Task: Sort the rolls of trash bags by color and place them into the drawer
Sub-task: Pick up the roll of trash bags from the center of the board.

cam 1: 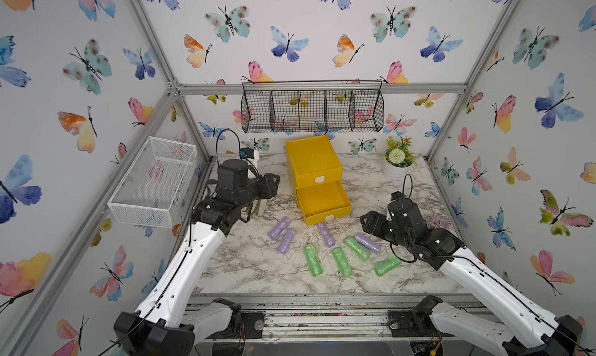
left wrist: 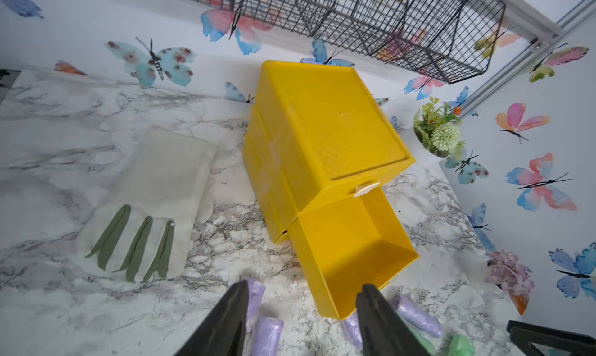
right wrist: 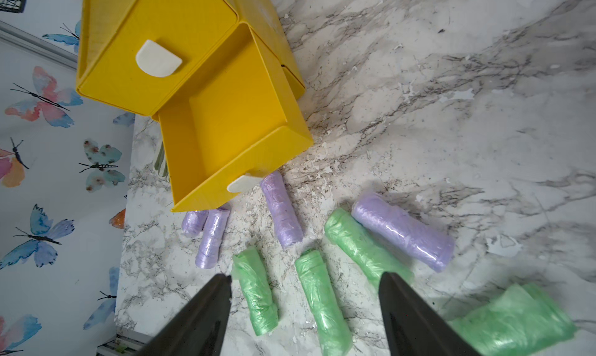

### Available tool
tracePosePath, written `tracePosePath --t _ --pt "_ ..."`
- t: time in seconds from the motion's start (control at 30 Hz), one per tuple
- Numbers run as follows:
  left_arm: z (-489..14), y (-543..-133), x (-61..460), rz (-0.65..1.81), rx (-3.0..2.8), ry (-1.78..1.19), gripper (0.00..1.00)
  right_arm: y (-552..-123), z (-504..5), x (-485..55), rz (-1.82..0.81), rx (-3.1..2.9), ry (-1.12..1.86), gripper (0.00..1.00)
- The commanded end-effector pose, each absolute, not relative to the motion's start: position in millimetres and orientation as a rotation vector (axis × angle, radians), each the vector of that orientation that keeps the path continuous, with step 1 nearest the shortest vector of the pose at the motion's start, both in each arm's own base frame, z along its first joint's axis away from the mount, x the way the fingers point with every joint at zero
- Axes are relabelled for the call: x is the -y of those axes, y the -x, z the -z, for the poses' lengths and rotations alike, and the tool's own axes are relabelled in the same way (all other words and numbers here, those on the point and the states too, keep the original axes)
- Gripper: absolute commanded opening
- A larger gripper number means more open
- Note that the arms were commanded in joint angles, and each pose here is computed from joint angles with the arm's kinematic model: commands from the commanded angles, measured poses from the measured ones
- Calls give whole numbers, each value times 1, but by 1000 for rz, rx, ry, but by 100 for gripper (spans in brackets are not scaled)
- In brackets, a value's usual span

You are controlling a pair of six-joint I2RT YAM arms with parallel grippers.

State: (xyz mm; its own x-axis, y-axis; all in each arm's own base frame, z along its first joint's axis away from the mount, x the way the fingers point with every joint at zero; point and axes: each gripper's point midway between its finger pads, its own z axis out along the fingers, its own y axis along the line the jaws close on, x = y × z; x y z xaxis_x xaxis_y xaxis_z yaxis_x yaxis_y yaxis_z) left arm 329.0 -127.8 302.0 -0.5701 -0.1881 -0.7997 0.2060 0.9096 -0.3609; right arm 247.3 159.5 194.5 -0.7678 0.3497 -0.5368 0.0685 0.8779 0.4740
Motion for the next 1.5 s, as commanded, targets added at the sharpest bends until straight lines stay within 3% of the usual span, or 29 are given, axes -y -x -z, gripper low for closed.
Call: tracePosePath --t 0.0,0.4,0.63,0.93,1.47 --pt "-275 -316 109 447 -2147 40 58 -234 -168 -131 -436 -2455 -457 78" --pt "-181 -274 81 343 -2341 134 60 -192 -114 -84 -352 -2426 -1009 76" --pt "-165 -268 79 359 -2359 155 60 -186 -104 -89 -356 -2474 -1046 75" --pt "-158 -269 77 369 -2365 159 61 -183 -96 -89 -387 -2469 -1072 65" --pt "-156 -269 79 378 -2368 151 61 -181 -61 -89 -328 -2540 -1082 62"
